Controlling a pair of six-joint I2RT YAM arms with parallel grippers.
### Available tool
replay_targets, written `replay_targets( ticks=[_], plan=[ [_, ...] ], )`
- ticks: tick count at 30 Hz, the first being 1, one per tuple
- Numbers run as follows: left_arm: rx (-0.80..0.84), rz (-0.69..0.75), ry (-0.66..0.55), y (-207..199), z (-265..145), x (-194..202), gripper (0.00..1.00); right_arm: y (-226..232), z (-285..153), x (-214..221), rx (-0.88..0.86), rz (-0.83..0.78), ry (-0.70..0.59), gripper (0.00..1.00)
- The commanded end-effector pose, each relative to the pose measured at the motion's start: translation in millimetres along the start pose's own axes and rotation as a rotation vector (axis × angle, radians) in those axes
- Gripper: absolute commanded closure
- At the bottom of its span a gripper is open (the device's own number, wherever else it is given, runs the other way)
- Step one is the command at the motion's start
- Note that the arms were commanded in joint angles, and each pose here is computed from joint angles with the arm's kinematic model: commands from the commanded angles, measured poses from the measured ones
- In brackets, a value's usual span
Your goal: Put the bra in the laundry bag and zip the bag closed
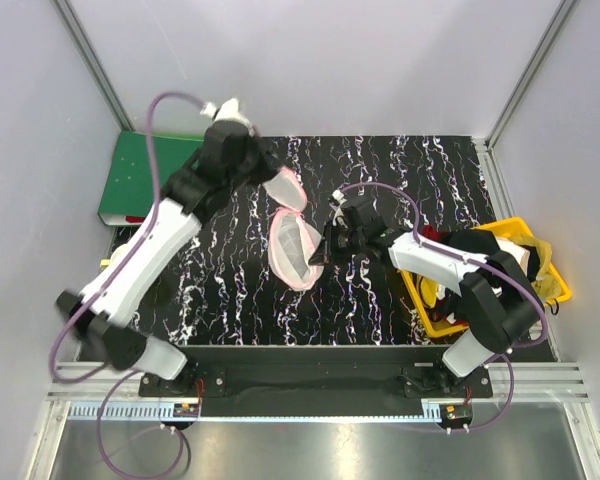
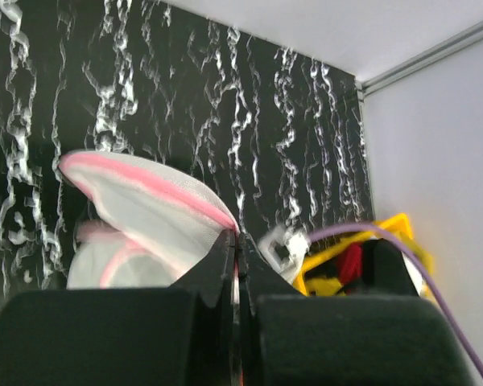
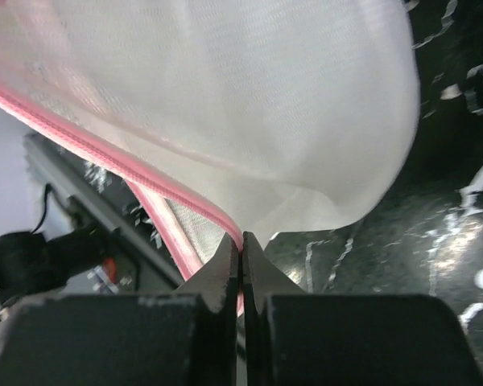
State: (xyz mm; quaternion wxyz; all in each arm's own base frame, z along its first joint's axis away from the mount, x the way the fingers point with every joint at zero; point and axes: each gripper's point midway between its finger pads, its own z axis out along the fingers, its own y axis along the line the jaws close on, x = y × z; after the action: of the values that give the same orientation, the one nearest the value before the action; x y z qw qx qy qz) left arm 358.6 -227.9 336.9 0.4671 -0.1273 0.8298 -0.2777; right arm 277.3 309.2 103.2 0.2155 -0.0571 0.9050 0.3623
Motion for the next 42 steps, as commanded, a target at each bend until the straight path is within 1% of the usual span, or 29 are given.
replay_targets(
  ticks=[1, 2, 3, 4, 5, 6, 7, 8, 9, 11, 12, 13, 14, 15, 17, 18, 21, 24, 27, 28, 30, 31, 33, 34, 35, 36, 37, 38, 42],
  plan=[
    [0.051, 0.329, 0.19, -20.1, 78.4, 19.2, 0.92, 35.8, -7.1, 6.1, -0.157, 0.042, 0.068, 1.0],
    [0.073, 0.369, 0.233, -26.3, 88.7, 22.1, 0.78, 36.4, -7.4, 4.6, -0.161, 0.047, 0.067, 1.0],
    [0.136, 0.395, 0.192, -54.3, 90.2, -1.6, 0.65, 35.4, -6.6, 1.5, -0.156, 0.056, 0.056, 1.0],
    [0.083, 0.431, 0.246, -41.6, 97.5, 8.0, 0.56, 32.7, -6.9, -0.6, -0.146, 0.063, 0.046, 1.0],
    [0.058, 0.444, 0.273, -35.1, 112.1, 15.7, 0.42, 27.9, -9.2, -6.4, -0.147, 0.08, 0.035, 1.0],
    [0.04, 0.45, 0.259, -34.0, 107.3, 9.5, 0.3, 24.8, -9.2, -8.0, -0.157, 0.089, 0.034, 1.0],
    [-0.02, 0.451, 0.22, -23.8, 106.5, 2.3, 0.2, 20.3, -10.2, -10.9, -0.158, 0.102, 0.029, 1.0],
    [0.013, 0.447, 0.151, -34.9, 80.1, -17.9, 0.08, 18.1, -10.7, -10.7, -0.166, 0.113, 0.036, 1.0],
    [-0.002, 0.439, 0.154, -23.3, 84.7, -7.7, 0.03, 10.6, -11.3, -14.8, -0.16, 0.118, 0.028, 1.0],
    [-0.01, 0.429, 0.102, -18.9, 64.9, -16.8, 0.01, 3.2, -10.6, -17.2, -0.145, 0.118, 0.022, 1.0],
    [-0.029, 0.427, 0.103, -6.9, 49.3, -11.6, 0.01, -0.4, -11.2, -21.3, -0.142, 0.114, 0.012, 1.0],
    [-0.037, 0.415, 0.087, -1.5, 46.5, -10.7, 0.01, -1.6, -10.7, -21.7, -0.144, 0.115, 0.017, 1.0],
    [-0.03, 0.412, 0.104, 4.2, 43.7, -1.2, 0.02, -2.4, -10.3, -22.0, -0.149, 0.113, 0.022, 1.0],
    [0.01, 0.394, 0.156, 13.2, 40.2, 24.4, 0.04, -2.4, -10.1, -23.0, -0.151, 0.106, 0.022, 1.0],
    [0.031, 0.384, 0.226, 30.8, 44.2, 56.2, 0.05, -5.2, -9.1, -22.0, -0.145, 0.099, 0.026, 1.0],
    [-0.008, 0.381, 0.285, 57.8, 50.5, 86.7, 0.05, -7.6, -9.0, -20.9, -0.136, 0.102, 0.028, 1.0],
    [-0.016, 0.346, 0.42, 92.6, 57.2, 140.4, 0.04, -12.0, -9.5, -18.5, -0.12, 0.087, 0.025, 1.0],
    [0.02, 0.303, 0.463, 103.1, 62.6, 169.1, 0.02, -28.7, -9.8, -17.5, -0.049, 0.053, 0.021, 1.0],
    [0.052, 0.269, 0.488, 102.3, 73.4, 182.9, 0.01, -37.3, -10.4, -20.9, -0.007, 0.004, 0.02, 1.0],
    [0.035, 0.268, 0.513, 108.1, 79.9, 191.5, 0.03, -38.4, -10.0, -22.0, -0.002, -0.001, 0.023, 1.0],
    [-0.002, 0.277, 0.503, 115.5, 88.1, 190.2, 0.07, -40.3, -10.3, -24.8, 0.01, -0.019, 0.029, 1.0],
    [-0.03, 0.282, 0.513, 124.0, 94.1, 194.5, 0.16, -43.0, -9.7, -26.0, 0.022, -0.024, 0.029, 1.0],
    [-0.053, 0.259, 0.51, 131.2, 100.1, 191.3, 0.37, -43.1, -9.9, -33.9, 0.025, -0.034, 0.017, 1.0],
    [-0.065, 0.249, 0.501, 133.0, 102.0, 188.8, 0.65, -47.5, -6.5, -36.9, 0.038, -0.041, 0.015, 1.0],
    [-0.103, 0.23, 0.459, 137.6, 102.4, 179.6, 0.81, -44.9, -6.0, -47.7, 0.039, -0.056, -0.003, 1.0],
    [-0.121, 0.226, 0.426, 139.4, 100.6, 172.2, 0.94, -45.9, -4.2, -53.7, 0.048, -0.067, -0.012, 1.0],
    [-0.146, 0.226, 0.408, 145.3, 96.3, 171.3, 1.0, -49.0, 0.9, -67.5, 0.081, -0.093, -0.034, 1.0],
    [-0.161, 0.219, 0.326, 141.3, 89.5, 151.0, 1.0, -53.0, 2.8, -76.5, 0.104, -0.101, -0.051, 1.0],
    [-0.189, 0.191, 0.204, 140.9, 75.1, 125.5, 1.0, -62.6, 15.2, -123.3, 0.172, -0.127, -0.124, 0.98]
  ],
)
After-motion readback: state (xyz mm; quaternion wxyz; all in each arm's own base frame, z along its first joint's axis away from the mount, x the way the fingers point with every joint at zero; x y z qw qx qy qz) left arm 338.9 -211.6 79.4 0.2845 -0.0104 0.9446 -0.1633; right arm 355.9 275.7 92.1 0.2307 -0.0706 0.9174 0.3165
